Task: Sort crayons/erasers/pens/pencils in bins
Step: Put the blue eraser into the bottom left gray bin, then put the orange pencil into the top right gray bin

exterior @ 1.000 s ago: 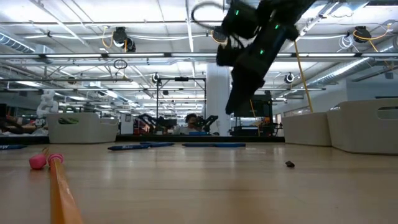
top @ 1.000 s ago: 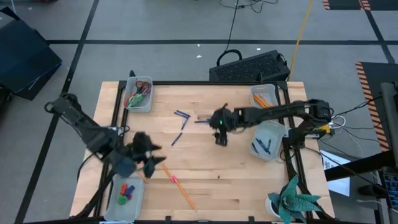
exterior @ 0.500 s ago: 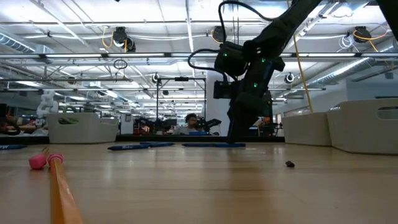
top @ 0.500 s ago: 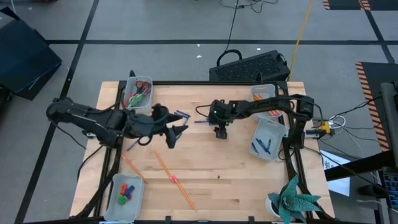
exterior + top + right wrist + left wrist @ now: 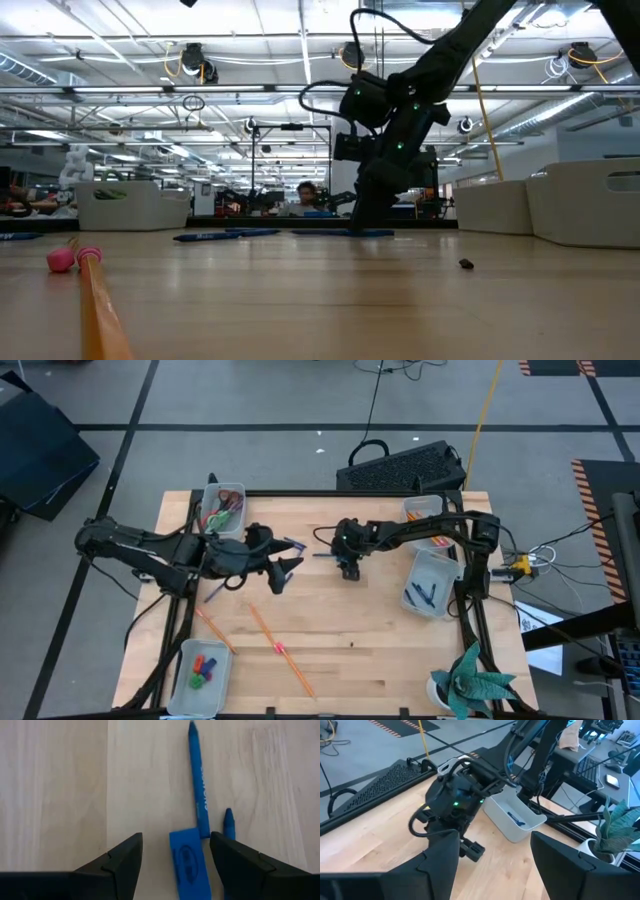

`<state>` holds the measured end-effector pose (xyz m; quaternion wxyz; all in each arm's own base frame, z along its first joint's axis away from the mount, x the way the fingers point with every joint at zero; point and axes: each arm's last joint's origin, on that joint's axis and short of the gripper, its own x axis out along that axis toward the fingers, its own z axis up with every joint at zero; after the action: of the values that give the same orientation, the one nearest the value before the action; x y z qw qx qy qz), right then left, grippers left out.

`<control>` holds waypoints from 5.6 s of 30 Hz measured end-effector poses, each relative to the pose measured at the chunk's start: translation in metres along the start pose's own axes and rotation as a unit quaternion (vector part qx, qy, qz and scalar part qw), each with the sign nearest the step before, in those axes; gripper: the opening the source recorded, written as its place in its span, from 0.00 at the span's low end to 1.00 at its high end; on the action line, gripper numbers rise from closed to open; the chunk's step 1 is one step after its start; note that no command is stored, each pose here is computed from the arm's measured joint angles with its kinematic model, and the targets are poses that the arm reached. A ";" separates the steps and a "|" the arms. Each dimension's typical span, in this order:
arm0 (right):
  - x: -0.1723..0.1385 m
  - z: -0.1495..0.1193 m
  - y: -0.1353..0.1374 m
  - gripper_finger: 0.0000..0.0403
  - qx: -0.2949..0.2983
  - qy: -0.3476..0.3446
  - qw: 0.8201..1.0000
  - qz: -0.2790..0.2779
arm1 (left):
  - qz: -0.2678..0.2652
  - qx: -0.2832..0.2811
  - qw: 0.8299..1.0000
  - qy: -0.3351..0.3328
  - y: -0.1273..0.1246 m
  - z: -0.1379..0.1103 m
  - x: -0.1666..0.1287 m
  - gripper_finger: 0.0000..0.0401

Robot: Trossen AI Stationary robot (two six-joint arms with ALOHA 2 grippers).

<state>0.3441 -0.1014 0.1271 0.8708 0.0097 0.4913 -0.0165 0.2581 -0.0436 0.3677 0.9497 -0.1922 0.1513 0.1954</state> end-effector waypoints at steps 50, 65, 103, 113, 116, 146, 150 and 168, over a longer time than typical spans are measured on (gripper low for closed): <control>-0.028 0.004 0.061 0.19 -0.099 0.037 0.994 0.022 | 0.028 -0.151 0.988 0.013 0.032 -0.030 -0.070 0.61; -0.124 0.042 0.161 0.19 -0.162 -0.211 0.961 -0.076 | -0.061 -0.445 0.893 0.023 0.031 -0.127 0.040 0.61; -0.127 0.041 0.155 0.37 -0.130 -0.206 0.967 -0.076 | -0.052 -0.394 0.917 0.030 0.006 -0.114 0.117 0.06; -0.175 0.038 0.166 0.60 -0.066 -0.272 0.959 -0.035 | -0.046 -0.340 0.903 0.258 -0.004 -0.116 0.018 0.05; -0.176 0.038 0.165 0.61 -0.063 -0.274 0.958 -0.050 | -0.029 -0.394 0.846 0.357 -0.012 -0.128 -0.025 0.05; -0.154 0.035 0.149 0.59 -0.196 -0.201 0.957 -0.079 | 0.228 -0.446 0.569 0.652 0.012 -0.239 -0.078 0.39; -0.155 0.035 0.150 0.59 -0.206 -0.200 0.954 -0.081 | 0.205 -0.453 0.567 0.657 -0.002 -0.225 -0.081 0.49; -0.168 0.028 0.179 0.59 -0.192 -0.224 0.951 -0.088 | 0.242 -0.441 0.853 0.137 -0.003 -0.161 -0.035 0.43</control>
<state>0.2883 0.0794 0.2852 0.9389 -0.2049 0.2767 -0.0004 0.1943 -0.1258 0.2401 0.6573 -0.5732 0.2199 0.4370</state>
